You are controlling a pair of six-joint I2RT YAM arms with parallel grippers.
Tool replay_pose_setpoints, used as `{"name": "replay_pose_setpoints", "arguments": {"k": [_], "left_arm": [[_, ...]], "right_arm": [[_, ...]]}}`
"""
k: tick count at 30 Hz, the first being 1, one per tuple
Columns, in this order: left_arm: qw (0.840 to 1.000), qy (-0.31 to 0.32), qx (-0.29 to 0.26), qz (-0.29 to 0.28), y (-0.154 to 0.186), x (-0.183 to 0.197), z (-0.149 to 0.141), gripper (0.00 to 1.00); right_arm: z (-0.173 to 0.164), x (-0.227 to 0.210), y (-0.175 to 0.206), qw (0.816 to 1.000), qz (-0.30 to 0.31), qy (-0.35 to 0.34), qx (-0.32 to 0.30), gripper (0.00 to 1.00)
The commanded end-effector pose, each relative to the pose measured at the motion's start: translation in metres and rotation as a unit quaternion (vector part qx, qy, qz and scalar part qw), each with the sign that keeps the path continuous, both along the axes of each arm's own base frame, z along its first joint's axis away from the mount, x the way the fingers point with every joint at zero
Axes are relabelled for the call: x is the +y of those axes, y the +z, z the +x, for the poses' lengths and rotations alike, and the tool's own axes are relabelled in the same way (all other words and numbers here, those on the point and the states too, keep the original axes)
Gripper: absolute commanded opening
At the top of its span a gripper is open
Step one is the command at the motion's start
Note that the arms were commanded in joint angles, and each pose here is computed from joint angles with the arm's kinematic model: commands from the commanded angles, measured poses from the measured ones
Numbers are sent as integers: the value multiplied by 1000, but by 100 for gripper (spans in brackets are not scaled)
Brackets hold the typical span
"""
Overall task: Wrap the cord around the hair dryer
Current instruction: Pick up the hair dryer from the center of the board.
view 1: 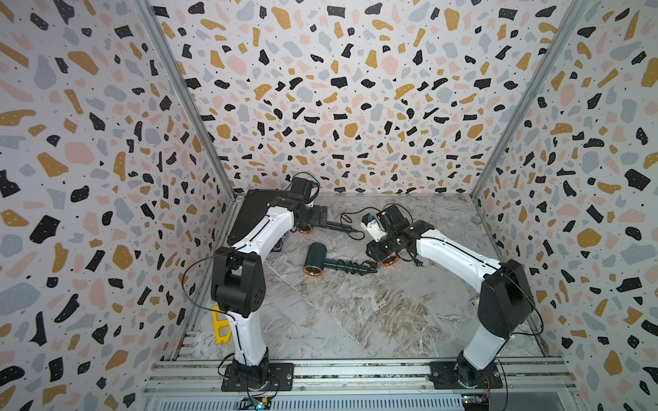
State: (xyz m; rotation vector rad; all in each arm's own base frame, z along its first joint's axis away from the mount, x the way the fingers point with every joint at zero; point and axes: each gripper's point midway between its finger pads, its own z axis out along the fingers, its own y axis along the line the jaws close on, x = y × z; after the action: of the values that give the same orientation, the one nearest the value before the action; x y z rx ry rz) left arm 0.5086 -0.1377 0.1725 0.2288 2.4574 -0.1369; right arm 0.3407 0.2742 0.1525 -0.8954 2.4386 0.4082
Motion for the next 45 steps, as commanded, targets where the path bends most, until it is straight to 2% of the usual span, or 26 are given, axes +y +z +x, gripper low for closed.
{"name": "replay_pose_setpoints", "arguments": {"k": [1, 4, 10, 17, 27, 34, 39, 45], "left_arm": [[998, -30, 41, 47, -18, 8, 6, 99], [996, -31, 46, 67, -22, 11, 25, 99], [997, -25, 51, 54, -38, 6, 58, 97], [997, -11, 63, 45, -68, 12, 82, 96], [992, -7, 115, 59, -109, 25, 77, 97], [989, -9, 135, 64, -134, 26, 76, 89], [987, -13, 144, 67, -140, 27, 75, 89], [984, -13, 161, 76, -145, 31, 66, 64]], "right_arm": [[-17, -7, 11, 1000, 26, -10, 10, 46], [-32, -14, 9, 999, 40, -21, 19, 46], [-56, -29, -8, 998, 40, -36, 45, 47], [-72, -38, -18, 997, 33, -34, 60, 47], [-80, -47, -15, 998, 27, -35, 52, 47], [-83, -52, -4, 998, 31, -36, 40, 47], [-84, -56, -6, 998, 25, -39, 33, 47], [-84, -57, -6, 998, 26, -44, 31, 47]]}}
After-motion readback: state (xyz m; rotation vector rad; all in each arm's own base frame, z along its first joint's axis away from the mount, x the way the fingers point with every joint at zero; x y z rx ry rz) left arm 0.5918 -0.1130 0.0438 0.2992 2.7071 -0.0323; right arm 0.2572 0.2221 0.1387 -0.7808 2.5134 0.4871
